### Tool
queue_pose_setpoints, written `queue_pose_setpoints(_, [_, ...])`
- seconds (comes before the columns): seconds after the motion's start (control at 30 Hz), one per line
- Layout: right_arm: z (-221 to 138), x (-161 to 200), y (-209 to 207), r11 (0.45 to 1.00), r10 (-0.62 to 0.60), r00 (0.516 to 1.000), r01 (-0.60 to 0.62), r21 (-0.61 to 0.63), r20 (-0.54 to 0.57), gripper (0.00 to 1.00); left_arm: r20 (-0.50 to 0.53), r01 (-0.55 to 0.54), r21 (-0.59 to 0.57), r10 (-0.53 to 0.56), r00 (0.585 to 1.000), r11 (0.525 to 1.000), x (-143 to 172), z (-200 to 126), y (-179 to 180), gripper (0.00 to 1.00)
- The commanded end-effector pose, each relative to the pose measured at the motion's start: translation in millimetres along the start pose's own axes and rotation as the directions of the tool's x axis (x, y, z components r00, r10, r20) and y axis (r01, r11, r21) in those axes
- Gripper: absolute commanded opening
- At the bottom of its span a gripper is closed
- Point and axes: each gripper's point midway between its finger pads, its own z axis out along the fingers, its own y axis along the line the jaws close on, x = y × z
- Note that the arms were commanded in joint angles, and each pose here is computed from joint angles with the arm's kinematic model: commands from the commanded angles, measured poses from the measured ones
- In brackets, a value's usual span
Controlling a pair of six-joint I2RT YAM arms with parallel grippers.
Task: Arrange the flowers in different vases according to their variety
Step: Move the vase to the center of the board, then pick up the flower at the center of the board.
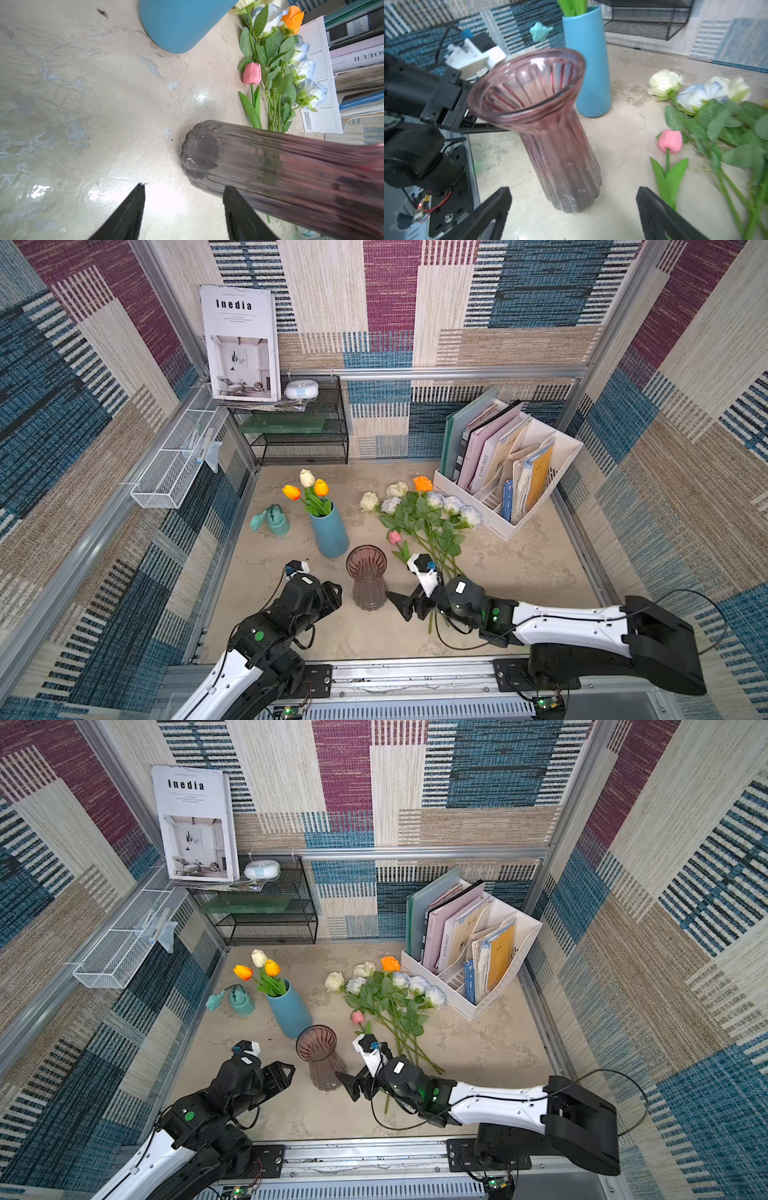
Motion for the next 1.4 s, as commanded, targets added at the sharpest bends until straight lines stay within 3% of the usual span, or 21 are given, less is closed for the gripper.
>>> queue_pose_setpoints(0.0, [-19, 15, -35, 0.989, 0.114, 0.987, -0.102, 0.112, -0.109, 0.99, 0.013, -0.028, -0.022, 0.029, 0.999, 0.999, -5, -7, 1, 0.66])
queue_pose_setpoints(0.1, [-33, 0, -69, 0.965, 0.2, 0.976, -0.181, 0.191, -0.086, 0.99, 0.018, -0.045, -0.018, 0.046, 0.999, 0.999, -9, -11, -4, 0.67])
queue_pose_setpoints(0.23, [-37, -7, -103, 0.923, 0.317, 0.942, -0.281, 0.262, -0.108, 0.88, 0.015, -0.068, -0.034, 0.069, 0.998, 0.997, -12, -11, -6, 0.67])
queue_pose_setpoints(0.33, [-27, 6, -122, 0.877, 0.433, 0.883, -0.366, 0.313, -0.182, 0.76, 0.003, -0.073, -0.032, 0.074, 0.997, 0.997, -10, -7, -8, 0.68])
queue_pose_setpoints(0.47, [-12, 32, -150, 0.784, 0.564, 0.791, -0.421, 0.456, -0.239, 0.7, -0.012, -0.073, -0.027, 0.073, 0.997, 0.997, -6, -1, -6, 0.68])
queue_pose_setpoints(0.77, [3, 58, -199, 0.63, 0.706, 0.681, -0.479, 0.611, -0.194, 0.51, -0.037, -0.048, -0.005, 0.047, 0.998, 0.999, 6, 11, -1, 0.68])
queue_pose_setpoints(0.83, [8, 64, -203, 0.619, 0.719, 0.665, -0.481, 0.621, -0.202, 0.44, -0.042, -0.044, 0.0, 0.044, 0.998, 0.999, 8, 13, -1, 0.68])
queue_pose_setpoints(0.93, [16, 72, -208, 0.61, 0.731, 0.647, -0.478, 0.632, -0.216, 0.43, -0.046, -0.041, -0.002, 0.041, 0.998, 0.999, 9, 15, 0, 0.69])
queue_pose_setpoints(1.37, [25, 105, -220, 0.568, 0.768, 0.589, -0.444, 0.693, -0.252, 0.44, -0.039, -0.034, 0.002, 0.035, 0.999, 0.999, 10, 16, 3, 0.69])
